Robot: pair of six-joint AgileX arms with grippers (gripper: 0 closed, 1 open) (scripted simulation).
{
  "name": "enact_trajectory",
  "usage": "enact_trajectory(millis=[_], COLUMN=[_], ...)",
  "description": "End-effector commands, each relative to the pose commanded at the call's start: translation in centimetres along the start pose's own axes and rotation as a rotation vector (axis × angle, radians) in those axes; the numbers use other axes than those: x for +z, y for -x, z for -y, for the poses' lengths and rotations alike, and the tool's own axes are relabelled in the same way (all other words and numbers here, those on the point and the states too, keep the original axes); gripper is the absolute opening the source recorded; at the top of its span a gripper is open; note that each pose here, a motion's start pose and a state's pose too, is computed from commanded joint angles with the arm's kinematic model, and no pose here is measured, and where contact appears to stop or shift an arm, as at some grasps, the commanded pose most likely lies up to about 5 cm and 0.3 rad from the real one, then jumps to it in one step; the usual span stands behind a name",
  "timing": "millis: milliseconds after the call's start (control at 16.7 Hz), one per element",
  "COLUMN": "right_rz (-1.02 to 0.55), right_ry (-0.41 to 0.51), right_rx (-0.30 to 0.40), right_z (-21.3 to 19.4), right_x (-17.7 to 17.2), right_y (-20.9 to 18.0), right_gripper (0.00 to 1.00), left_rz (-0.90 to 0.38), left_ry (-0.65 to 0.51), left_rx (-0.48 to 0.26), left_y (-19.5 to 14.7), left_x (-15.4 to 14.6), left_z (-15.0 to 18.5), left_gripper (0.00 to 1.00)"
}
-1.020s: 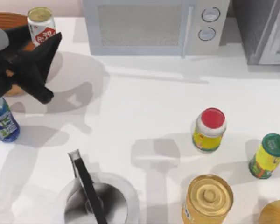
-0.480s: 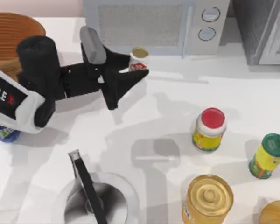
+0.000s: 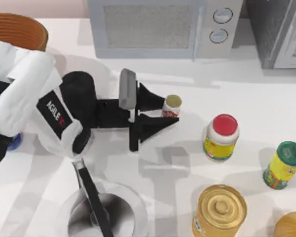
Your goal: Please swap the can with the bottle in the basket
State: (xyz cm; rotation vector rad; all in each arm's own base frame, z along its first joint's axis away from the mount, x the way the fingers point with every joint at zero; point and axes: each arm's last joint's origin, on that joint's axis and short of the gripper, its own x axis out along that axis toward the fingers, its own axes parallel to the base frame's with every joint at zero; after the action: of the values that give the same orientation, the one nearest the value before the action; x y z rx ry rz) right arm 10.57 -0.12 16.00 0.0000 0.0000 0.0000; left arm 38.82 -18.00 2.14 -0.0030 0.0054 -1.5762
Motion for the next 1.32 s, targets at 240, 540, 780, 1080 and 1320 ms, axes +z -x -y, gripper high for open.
enact_trajectory(millis=[240,540,780,1080,1320], right_rz=[0.000,0.000,0.000,0.000,0.000], right_ry=[0.000,0.000,0.000,0.000,0.000], right_rx=[0.000,0.000,0.000,0.000,0.000], right_z=[0.00,0.00,0.00,0.00,0.00], right_x=[0.00,0.00,0.00,0.00,0.00], right_y=[0.00,0.00,0.00,0.00,0.00], right_gripper=[1.00,1.00,1.00,1.00,1.00], left_rz=[0.001,0.001,0.001,0.001,0.001], left_ry=[-0.005,-0.005,-0.005,-0.005,-0.005], left_rx=[-0.015,-0.015,-0.015,-0.015,-0.015], left_y=[-0.25,-0.25,-0.25,-0.25,-0.25], left_x=[-0.35,-0.35,-0.35,-0.35,-0.35], left_z=[0.08,0.08,0.08,0.08,0.08], left_gripper=[0.00,0.23,0.53,0.90,1.00])
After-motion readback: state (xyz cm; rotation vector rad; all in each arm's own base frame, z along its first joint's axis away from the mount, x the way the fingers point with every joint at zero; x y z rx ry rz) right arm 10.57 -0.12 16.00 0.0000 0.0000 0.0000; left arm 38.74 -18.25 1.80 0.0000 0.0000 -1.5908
